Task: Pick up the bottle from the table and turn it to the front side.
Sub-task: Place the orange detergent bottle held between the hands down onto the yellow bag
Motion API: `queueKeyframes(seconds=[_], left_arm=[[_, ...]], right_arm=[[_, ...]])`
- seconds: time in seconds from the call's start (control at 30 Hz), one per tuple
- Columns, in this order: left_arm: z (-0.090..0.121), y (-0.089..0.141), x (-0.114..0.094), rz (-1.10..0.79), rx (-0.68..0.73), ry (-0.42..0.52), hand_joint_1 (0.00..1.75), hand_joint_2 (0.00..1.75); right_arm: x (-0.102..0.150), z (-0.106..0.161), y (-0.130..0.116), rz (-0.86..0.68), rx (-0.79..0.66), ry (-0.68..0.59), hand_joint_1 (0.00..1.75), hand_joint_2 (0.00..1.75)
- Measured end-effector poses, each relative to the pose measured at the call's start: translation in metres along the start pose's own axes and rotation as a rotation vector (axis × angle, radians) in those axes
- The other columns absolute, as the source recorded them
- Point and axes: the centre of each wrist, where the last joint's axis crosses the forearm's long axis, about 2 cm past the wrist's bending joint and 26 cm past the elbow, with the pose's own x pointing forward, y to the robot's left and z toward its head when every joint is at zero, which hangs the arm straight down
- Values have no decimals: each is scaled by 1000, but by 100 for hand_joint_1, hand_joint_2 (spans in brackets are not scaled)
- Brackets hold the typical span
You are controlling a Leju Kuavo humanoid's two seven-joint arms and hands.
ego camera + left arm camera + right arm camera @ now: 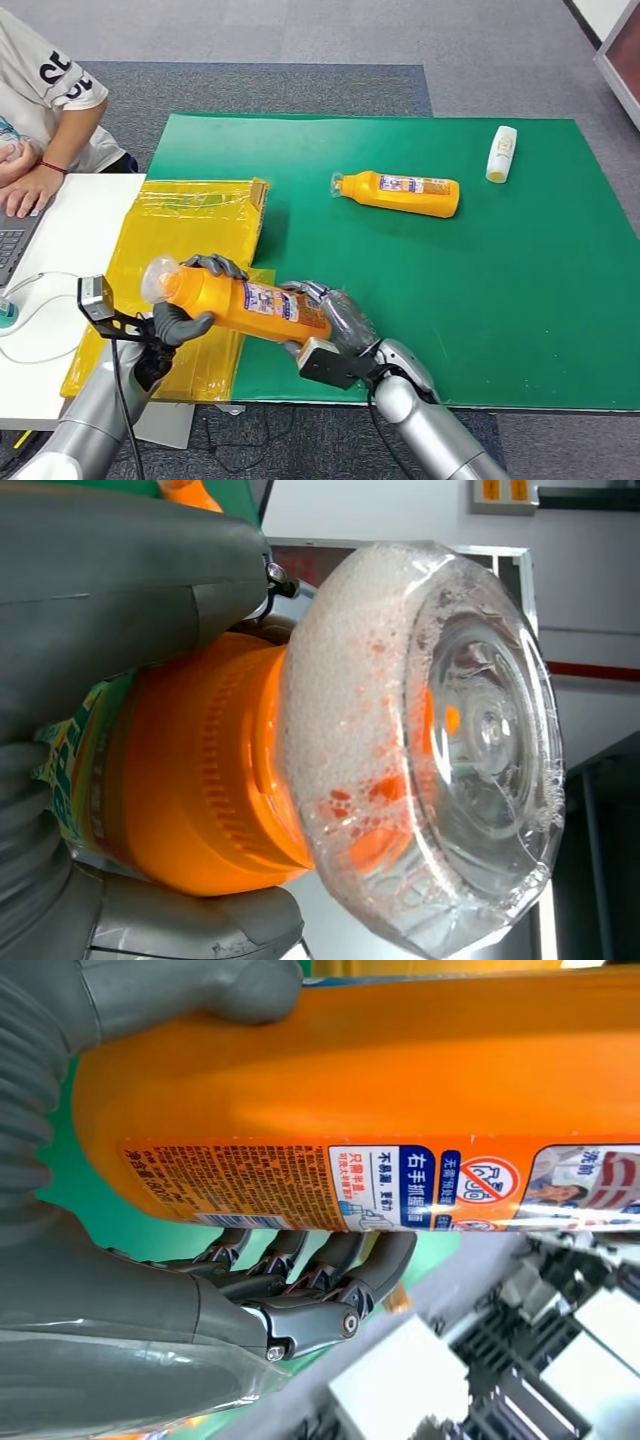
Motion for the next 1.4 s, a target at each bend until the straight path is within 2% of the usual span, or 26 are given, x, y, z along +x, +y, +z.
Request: queueKeyframes(seconds=[0.03,0.07,0.5,1.4], left_arm=[[0,0,0,0,0,-1,2,175],[0,0,0,0,1,0,0,175],[6,0,-4,10,17,19,0,175],[3,0,-7,20,-20,52,0,175]], right_arm=[[1,0,-1,6,-11,-2,175,175],[3,1,-3,12,-23,-5,175,175],[9,-3,-19,73,-77,-43,175,175],[17,-16,-5,99,25,-88,175,175]])
